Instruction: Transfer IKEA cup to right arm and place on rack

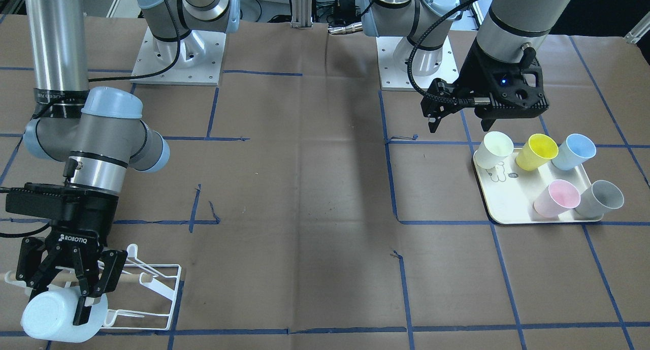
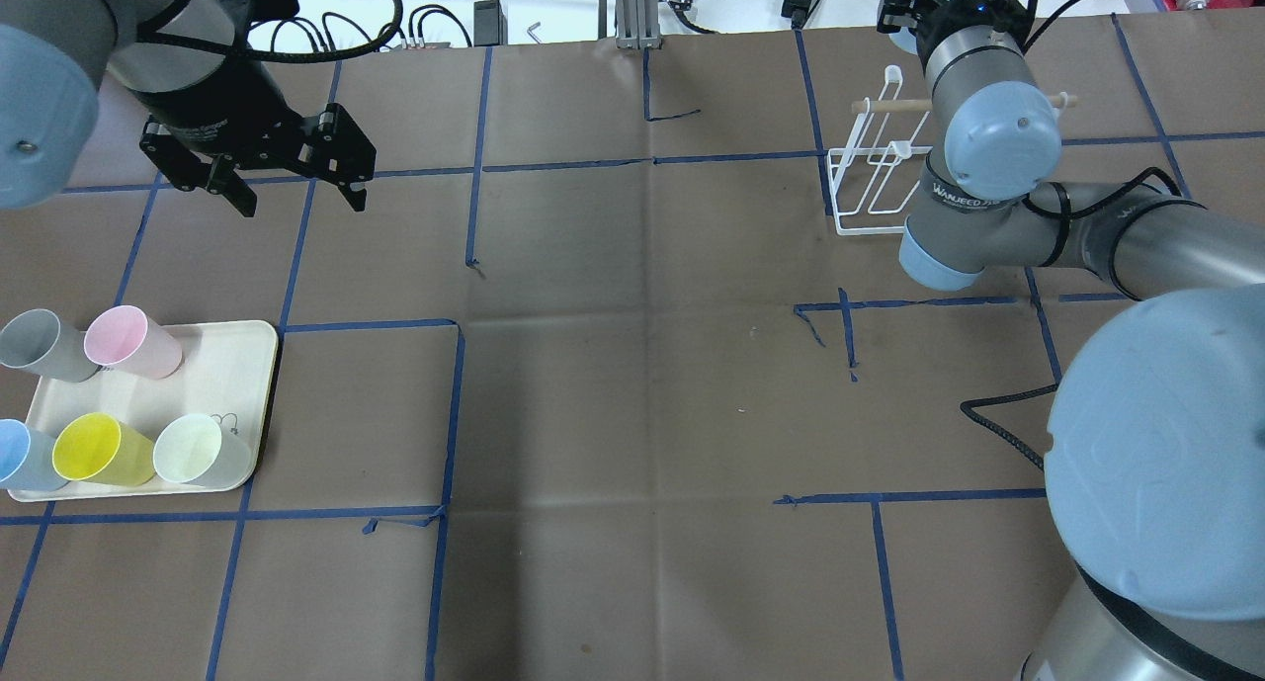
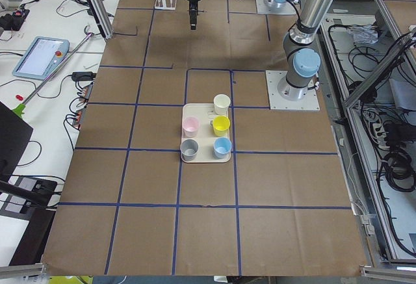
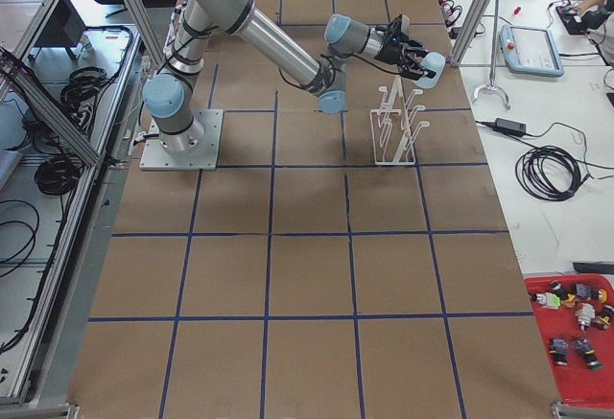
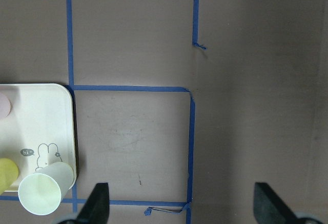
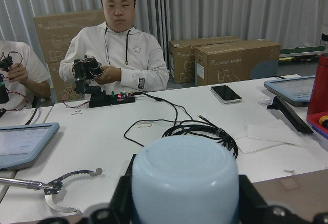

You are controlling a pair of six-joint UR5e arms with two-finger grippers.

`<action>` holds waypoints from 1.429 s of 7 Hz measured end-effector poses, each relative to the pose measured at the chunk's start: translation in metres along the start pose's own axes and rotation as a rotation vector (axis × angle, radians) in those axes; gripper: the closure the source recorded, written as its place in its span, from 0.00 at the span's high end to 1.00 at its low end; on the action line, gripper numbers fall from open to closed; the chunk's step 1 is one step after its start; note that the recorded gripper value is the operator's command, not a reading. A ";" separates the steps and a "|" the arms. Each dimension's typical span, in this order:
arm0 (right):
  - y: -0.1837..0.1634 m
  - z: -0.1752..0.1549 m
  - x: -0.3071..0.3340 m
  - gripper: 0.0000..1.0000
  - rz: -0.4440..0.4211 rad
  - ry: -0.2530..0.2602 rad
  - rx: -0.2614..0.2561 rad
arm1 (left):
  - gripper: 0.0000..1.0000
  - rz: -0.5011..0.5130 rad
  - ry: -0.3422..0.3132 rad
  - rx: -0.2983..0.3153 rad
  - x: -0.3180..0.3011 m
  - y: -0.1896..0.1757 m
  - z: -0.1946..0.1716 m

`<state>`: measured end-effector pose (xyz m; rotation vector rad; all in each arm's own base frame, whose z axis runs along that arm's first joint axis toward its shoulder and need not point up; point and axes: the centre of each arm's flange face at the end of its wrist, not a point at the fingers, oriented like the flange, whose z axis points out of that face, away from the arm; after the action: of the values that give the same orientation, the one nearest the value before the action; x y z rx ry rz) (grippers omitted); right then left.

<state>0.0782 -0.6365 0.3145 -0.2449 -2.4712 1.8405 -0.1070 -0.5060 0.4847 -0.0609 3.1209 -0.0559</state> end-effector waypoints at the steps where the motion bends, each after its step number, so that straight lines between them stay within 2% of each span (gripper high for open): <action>1: 0.005 0.005 -0.001 0.09 -0.001 -0.002 -0.001 | 1.00 -0.008 0.010 0.001 0.002 -0.001 0.001; 5: 0.033 0.015 -0.006 0.10 -0.004 -0.011 -0.006 | 1.00 -0.014 0.024 0.005 0.004 -0.001 0.000; 6: 0.040 0.014 -0.007 0.13 -0.003 -0.013 -0.018 | 1.00 -0.014 0.024 0.005 0.004 -0.001 0.000; 7: 0.046 0.013 -0.007 0.40 -0.001 -0.014 -0.033 | 1.00 -0.010 0.023 0.006 0.003 0.000 -0.001; 8: 0.050 0.013 -0.007 0.94 -0.003 -0.014 -0.043 | 1.00 -0.004 0.021 0.004 0.000 0.003 0.000; 9: 0.051 0.013 -0.007 1.00 -0.008 -0.015 -0.046 | 1.00 0.003 0.018 0.000 -0.013 0.008 0.001; 10: 0.050 0.012 -0.007 1.00 -0.011 -0.013 -0.046 | 1.00 0.012 0.017 -0.005 -0.037 0.021 0.005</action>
<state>0.0881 -0.6352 0.2633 -0.2218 -2.5209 1.7888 -0.0709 -0.4841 0.4793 -0.0420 3.1383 -0.0482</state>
